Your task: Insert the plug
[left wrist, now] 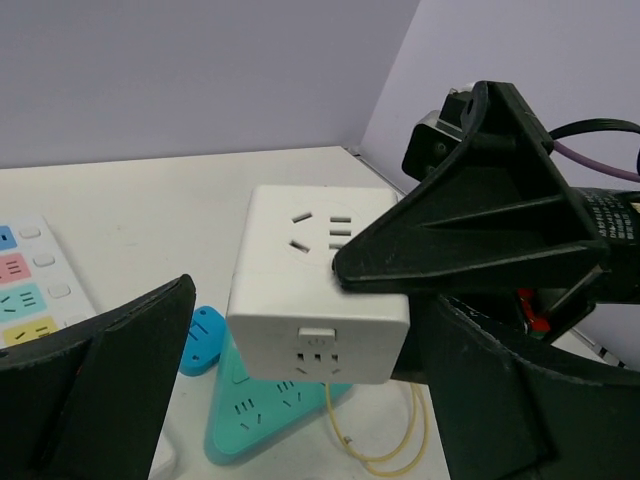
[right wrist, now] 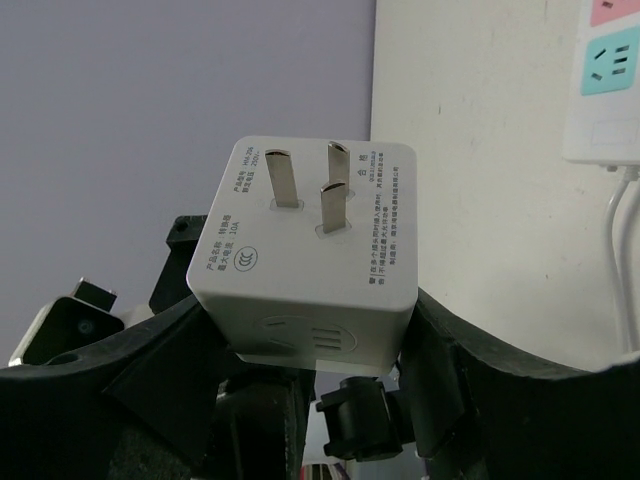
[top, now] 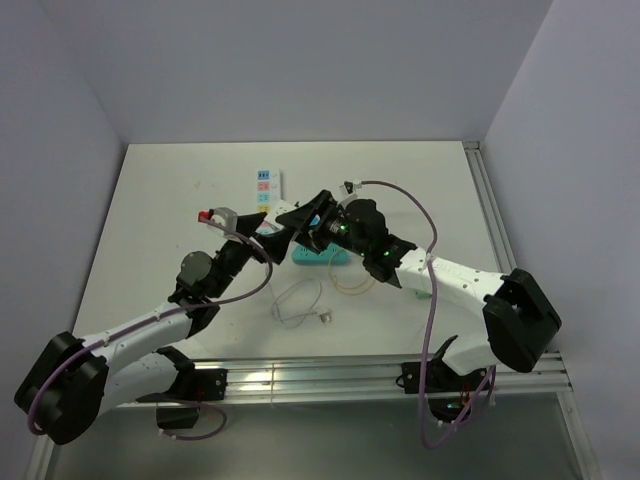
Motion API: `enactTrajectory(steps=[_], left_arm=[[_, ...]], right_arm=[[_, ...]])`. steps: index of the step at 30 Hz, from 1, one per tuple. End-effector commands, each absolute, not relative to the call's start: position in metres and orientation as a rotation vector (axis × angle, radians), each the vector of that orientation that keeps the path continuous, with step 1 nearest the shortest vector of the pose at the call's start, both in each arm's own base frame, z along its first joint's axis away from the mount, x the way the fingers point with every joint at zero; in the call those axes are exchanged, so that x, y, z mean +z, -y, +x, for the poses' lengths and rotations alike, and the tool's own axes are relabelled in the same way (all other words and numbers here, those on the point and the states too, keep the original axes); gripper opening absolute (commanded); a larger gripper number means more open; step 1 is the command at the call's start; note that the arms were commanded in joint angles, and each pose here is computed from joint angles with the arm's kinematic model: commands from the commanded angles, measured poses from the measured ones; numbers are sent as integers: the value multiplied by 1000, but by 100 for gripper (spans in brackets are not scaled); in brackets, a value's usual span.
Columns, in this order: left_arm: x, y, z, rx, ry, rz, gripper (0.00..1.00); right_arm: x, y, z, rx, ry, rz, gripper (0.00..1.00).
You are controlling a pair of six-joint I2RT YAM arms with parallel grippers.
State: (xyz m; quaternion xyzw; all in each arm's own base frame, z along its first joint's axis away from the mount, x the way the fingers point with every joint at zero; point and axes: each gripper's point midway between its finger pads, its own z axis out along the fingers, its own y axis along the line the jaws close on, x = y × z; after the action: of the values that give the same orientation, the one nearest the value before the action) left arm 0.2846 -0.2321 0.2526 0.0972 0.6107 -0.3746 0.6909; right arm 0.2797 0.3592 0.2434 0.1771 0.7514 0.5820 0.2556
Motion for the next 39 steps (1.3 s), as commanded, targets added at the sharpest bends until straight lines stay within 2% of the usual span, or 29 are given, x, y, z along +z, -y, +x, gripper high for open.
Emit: enactTrajectory(steps=[1, 3, 8, 11, 12, 14, 15, 16, 17, 18, 19, 22, 28, 30, 35, 38, 39], left_arm=[[280, 234, 289, -825, -1279, 222, 96], [281, 233, 289, -819, -1270, 222, 90], [276, 234, 290, -810, -1280, 229, 86], [273, 235, 292, -801, -1291, 240, 72], [271, 236, 293, -796, -1301, 248, 59], [270, 237, 296, -772, -1325, 261, 46], [275, 231, 301, -744, -1328, 226, 37], [265, 229, 305, -715, -1382, 216, 34], [265, 225, 308, -691, -1395, 200, 32], [269, 221, 308, -675, -1395, 194, 32], [268, 217, 309, -661, -1406, 182, 32], [262, 203, 307, -648, -1435, 130, 32], [229, 139, 320, -499, -1558, -200, 33], [232, 125, 317, -513, -1537, -267, 34], [233, 96, 314, -488, -1522, -380, 34], [241, 84, 309, -464, -1503, -427, 34], [242, 79, 308, -449, -1497, -444, 34]], right_arm=[[294, -369, 279, 1696, -1896, 426, 22], [296, -371, 278, 1707, -1895, 421, 22], [298, -373, 277, 1727, -1889, 423, 22], [300, -377, 274, 1737, -1892, 412, 24], [300, -378, 271, 1746, -1898, 391, 25], [295, -383, 269, 1693, -1954, 313, 51], [304, -380, 275, 1643, -1947, 314, 72], [290, -376, 276, 1553, -1999, 306, 81], [291, -373, 276, 1536, -1987, 297, 85], [291, -366, 274, 1515, -1974, 310, 96], [293, -361, 273, 1508, -1954, 310, 98], [300, -340, 275, 1430, -1892, 305, 99], [290, -312, 288, 1118, -1915, 150, 99], [253, -315, 292, 996, -2038, 88, 98], [206, -324, 307, 686, -2190, 39, 100], [168, -351, 310, 584, -2298, -43, 100], [171, -359, 314, 583, -2296, -50, 100]])
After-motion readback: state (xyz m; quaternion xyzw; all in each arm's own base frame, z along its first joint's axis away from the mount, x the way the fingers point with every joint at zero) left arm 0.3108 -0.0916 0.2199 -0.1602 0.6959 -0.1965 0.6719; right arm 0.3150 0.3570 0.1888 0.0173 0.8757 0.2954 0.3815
